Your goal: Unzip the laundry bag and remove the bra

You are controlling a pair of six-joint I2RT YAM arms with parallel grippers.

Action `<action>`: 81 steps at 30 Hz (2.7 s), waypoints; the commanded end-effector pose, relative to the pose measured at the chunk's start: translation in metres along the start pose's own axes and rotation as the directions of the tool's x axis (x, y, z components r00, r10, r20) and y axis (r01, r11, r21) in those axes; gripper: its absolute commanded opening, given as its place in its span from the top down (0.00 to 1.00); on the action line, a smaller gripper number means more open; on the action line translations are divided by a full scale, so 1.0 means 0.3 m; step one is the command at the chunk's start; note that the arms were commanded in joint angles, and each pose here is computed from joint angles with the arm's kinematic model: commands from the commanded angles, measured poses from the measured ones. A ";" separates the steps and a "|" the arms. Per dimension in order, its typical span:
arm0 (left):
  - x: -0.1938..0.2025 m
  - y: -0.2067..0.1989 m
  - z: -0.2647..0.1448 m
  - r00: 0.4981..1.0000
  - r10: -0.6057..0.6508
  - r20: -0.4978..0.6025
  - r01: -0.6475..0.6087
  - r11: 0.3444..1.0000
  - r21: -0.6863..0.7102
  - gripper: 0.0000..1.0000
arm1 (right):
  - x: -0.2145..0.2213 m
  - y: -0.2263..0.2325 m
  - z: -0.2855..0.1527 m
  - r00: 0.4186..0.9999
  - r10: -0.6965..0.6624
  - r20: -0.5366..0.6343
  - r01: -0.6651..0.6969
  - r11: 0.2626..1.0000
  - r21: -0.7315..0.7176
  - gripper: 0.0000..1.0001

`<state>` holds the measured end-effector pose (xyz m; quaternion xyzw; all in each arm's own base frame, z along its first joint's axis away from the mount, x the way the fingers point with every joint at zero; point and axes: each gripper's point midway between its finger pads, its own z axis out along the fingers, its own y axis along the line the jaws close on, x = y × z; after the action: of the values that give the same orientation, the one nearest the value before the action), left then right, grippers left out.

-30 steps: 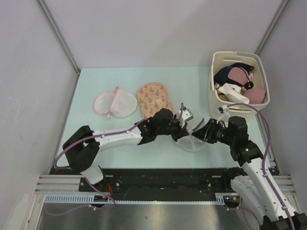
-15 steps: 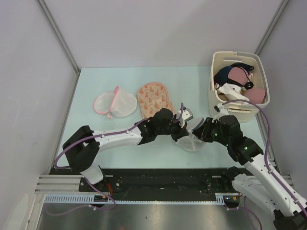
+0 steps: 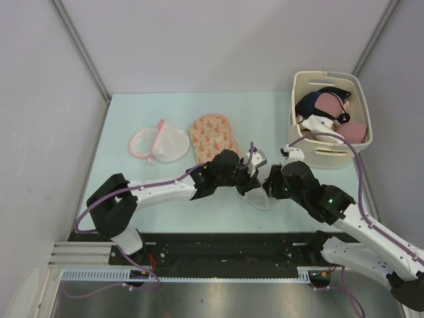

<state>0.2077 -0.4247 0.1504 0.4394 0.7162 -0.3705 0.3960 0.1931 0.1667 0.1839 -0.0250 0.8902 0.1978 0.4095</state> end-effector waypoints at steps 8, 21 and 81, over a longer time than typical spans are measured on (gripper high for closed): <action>-0.108 -0.029 -0.032 0.996 0.034 0.077 -0.036 0.999 0.032 1.00 | -0.113 -0.015 0.019 0.997 0.001 0.080 -0.003 1.000 0.024 0.59; -0.104 -0.030 -0.029 0.996 0.038 0.077 -0.041 0.998 0.038 1.00 | -0.067 0.048 0.023 1.000 -0.008 0.003 0.008 0.993 -0.117 0.57; -0.099 -0.046 -0.064 0.996 0.074 0.050 -0.076 0.995 0.056 1.00 | -0.117 -0.131 0.000 0.985 0.059 0.163 -0.070 0.996 0.063 1.00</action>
<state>0.2007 -0.4195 0.1532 0.4557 0.7104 -0.3712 0.3871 0.2308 0.1087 0.1662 0.0554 0.8894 0.1131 0.4394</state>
